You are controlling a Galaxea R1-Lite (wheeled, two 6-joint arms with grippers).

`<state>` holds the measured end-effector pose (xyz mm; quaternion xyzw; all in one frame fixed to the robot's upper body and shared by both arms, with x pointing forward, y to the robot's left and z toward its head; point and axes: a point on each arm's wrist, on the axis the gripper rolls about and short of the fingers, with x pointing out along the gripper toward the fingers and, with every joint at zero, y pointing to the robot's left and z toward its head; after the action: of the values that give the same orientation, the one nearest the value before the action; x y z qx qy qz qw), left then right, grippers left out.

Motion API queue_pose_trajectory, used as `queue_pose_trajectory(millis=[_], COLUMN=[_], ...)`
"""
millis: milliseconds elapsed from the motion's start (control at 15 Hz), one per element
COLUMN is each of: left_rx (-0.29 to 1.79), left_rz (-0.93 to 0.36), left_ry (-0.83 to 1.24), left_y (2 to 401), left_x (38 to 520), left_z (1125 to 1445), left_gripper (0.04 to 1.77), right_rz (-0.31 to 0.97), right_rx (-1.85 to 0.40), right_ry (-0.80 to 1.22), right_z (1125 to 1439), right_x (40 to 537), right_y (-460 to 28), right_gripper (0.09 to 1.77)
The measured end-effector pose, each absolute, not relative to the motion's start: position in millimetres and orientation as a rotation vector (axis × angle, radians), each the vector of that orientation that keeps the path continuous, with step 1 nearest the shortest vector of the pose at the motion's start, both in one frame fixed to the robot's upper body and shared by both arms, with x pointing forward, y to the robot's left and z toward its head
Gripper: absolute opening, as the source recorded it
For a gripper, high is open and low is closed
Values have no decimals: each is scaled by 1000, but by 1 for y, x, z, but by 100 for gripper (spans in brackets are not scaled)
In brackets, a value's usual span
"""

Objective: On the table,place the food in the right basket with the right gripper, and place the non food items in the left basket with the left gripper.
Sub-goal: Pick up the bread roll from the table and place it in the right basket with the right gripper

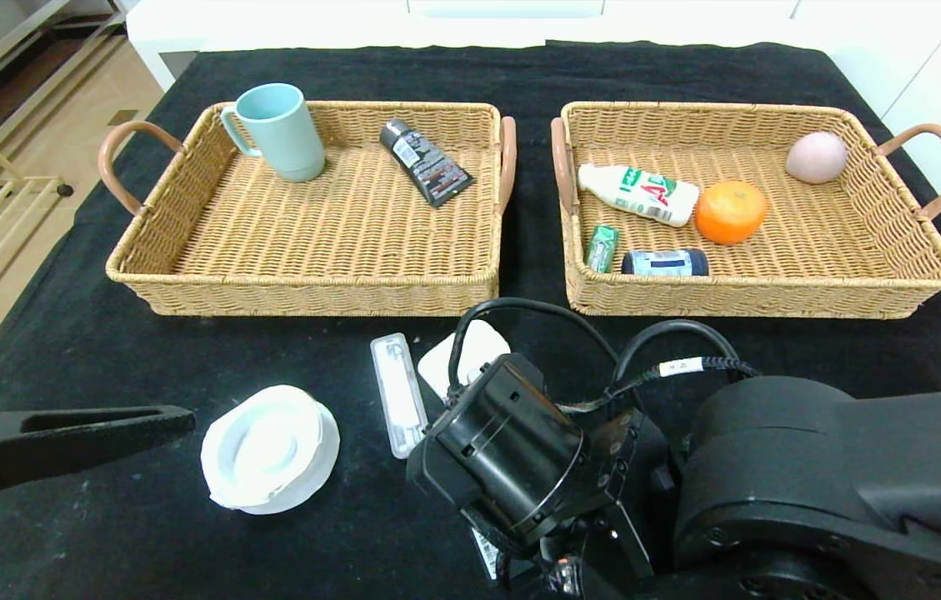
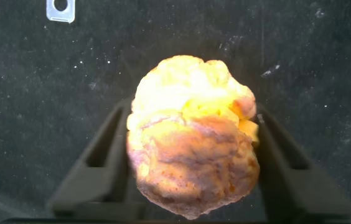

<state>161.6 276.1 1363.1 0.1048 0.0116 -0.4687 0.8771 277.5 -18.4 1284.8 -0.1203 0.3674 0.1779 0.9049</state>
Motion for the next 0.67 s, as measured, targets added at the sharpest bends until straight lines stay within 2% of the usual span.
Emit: queue_pose_trajectory(millis=[200,467,667], left_rx=[219,219,219], left_rz=[-978,-978,-979], left_ry=[26,27,29], left_y=[276,276,276], left_x=[162,162,162], left_z=[1363,1363,1362], left_gripper=[172,172,172], right_rz=[368,396,375], right_rx=[-248,-164,-229], right_ry=[758,686,743], right_z=[1285,1313,1289], right_x=[278,282,279], right_y=[-18,-10,-15], right_gripper=[102,93,88])
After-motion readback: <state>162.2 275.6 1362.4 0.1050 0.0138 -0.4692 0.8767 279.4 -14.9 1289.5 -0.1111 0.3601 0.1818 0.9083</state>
